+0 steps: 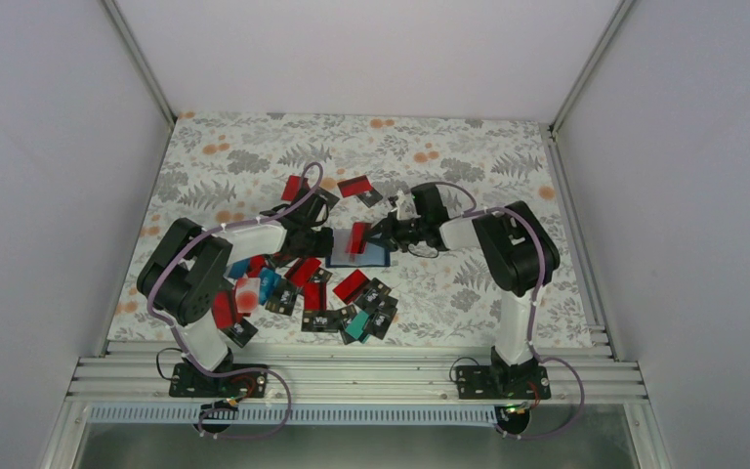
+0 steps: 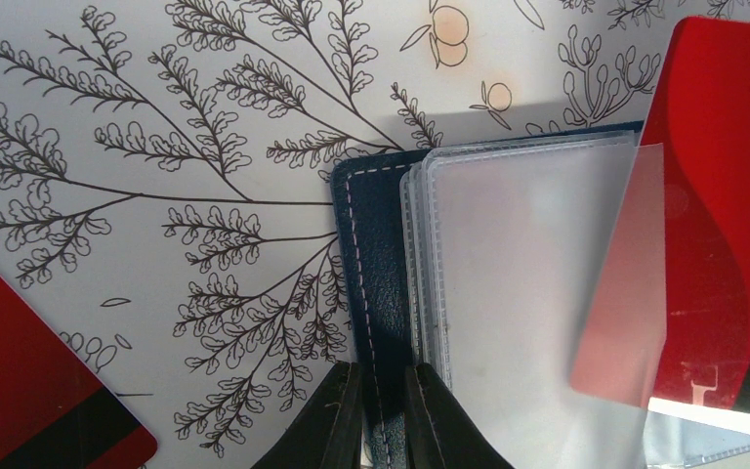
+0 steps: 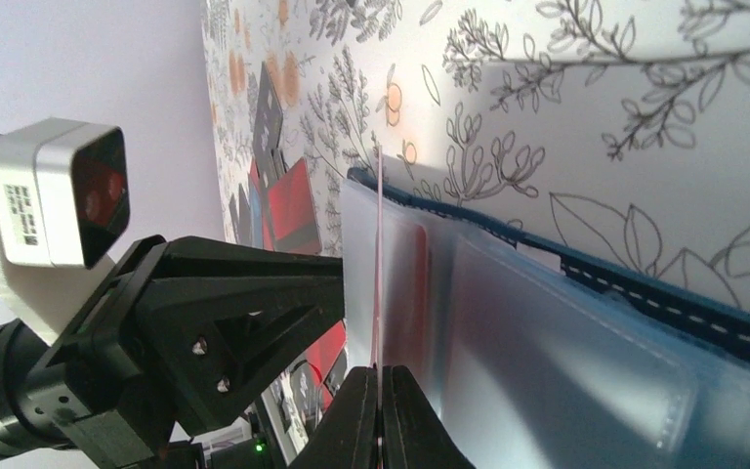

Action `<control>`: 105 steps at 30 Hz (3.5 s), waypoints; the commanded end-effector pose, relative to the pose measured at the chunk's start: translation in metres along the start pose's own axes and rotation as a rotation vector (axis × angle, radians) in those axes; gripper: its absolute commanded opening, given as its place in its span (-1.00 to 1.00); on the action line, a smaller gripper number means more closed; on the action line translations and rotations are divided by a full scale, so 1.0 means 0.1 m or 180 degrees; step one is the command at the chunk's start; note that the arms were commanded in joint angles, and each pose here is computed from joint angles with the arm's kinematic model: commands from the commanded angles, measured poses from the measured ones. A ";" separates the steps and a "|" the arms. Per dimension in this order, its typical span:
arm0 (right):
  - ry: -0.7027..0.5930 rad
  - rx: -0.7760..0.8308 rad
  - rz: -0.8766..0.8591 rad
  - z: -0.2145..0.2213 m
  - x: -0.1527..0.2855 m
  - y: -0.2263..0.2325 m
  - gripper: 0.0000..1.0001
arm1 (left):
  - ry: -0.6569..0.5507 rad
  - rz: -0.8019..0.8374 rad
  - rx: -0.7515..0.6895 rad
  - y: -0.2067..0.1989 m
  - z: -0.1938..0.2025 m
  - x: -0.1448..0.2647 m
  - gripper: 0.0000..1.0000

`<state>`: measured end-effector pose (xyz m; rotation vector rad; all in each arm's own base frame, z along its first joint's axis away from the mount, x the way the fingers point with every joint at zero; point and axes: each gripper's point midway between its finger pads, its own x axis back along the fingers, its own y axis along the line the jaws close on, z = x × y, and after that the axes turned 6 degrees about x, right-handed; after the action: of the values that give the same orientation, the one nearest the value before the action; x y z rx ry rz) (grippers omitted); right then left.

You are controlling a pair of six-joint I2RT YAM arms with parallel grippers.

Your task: Put the credit cards into the card holder

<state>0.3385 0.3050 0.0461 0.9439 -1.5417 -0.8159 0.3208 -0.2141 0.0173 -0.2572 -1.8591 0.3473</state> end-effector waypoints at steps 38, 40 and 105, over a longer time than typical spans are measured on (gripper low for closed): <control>0.0674 0.0206 -0.0132 0.26 -0.34 0.04 -0.91 | 0.0302 -0.0130 0.0039 0.17 0.30 -0.07 -0.72; 0.0718 0.0260 -0.0113 0.28 -0.31 0.04 -0.91 | 0.0301 -0.0140 0.0030 0.18 0.30 -0.07 -0.72; 0.0689 0.0772 0.0466 0.12 -0.03 0.26 0.62 | -0.0022 -0.0322 -0.0025 0.16 0.06 0.32 -0.64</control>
<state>0.3257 0.3283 0.0555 1.0720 -1.4656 -0.4677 0.3066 -0.1972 0.0220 -0.1864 -1.8354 0.2904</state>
